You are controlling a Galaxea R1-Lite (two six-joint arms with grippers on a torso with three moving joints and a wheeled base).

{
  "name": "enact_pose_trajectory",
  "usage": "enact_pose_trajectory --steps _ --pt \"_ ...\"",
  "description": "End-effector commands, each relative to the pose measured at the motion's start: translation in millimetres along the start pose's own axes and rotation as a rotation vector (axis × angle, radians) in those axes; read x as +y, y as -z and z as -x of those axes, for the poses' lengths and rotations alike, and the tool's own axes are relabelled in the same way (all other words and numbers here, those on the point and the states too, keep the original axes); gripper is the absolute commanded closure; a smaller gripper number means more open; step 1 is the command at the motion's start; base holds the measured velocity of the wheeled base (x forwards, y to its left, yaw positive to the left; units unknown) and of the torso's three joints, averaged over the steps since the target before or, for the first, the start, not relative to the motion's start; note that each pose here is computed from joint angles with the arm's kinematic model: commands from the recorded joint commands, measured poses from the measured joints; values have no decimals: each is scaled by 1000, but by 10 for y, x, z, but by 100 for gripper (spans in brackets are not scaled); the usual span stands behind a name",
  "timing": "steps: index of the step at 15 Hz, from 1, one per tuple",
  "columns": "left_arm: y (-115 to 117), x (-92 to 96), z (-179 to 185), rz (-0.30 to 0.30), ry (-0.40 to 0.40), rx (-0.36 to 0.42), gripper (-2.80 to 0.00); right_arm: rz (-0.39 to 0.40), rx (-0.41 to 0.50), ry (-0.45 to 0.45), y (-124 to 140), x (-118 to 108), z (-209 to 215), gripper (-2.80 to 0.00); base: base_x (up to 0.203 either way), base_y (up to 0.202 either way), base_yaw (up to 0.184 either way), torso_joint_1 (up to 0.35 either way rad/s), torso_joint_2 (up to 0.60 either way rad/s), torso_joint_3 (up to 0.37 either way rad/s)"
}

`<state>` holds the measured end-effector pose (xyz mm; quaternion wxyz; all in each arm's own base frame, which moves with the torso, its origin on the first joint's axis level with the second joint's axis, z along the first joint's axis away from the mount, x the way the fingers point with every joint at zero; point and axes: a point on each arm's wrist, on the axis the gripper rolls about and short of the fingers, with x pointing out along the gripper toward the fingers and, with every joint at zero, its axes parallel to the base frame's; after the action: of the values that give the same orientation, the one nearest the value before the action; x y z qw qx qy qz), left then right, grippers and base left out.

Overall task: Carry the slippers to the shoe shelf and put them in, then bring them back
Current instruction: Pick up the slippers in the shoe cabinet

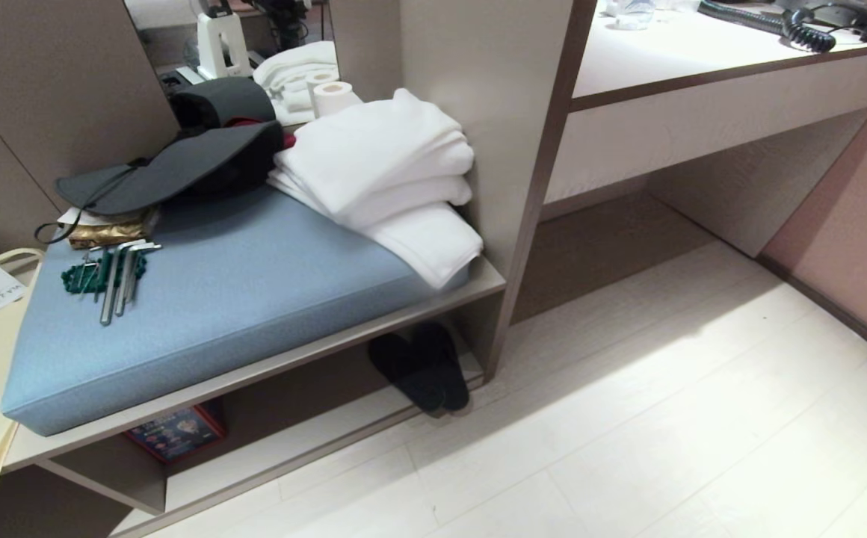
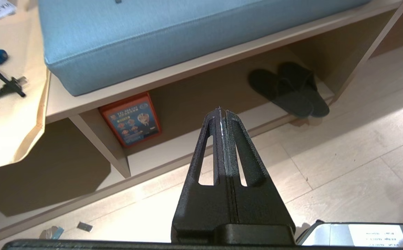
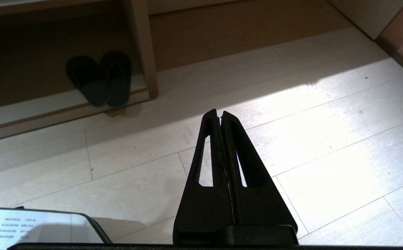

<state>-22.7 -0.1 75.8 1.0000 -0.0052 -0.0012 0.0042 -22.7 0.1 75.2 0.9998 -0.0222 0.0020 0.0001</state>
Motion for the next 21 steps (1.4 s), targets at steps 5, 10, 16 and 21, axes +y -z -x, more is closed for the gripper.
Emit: enact_pose_trajectory --steps 5,10,16,21 --pt "0 0 -1 2 -1 1 0 0 2 0 -1 0 -1 0 0 0 0 4 2 -199" --pt "0 0 -1 0 -1 1 0 0 1 0 0 0 -1 0 0 0 0 5 0 -195" --pt "0 0 -1 2 -1 1 0 0 2 -1 -1 0 -1 0 0 0 0 1 3 -194" --pt "0 0 -1 5 -1 1 0 12 2 -1 -1 0 -2 0 0 0 0 -1 3 -197"
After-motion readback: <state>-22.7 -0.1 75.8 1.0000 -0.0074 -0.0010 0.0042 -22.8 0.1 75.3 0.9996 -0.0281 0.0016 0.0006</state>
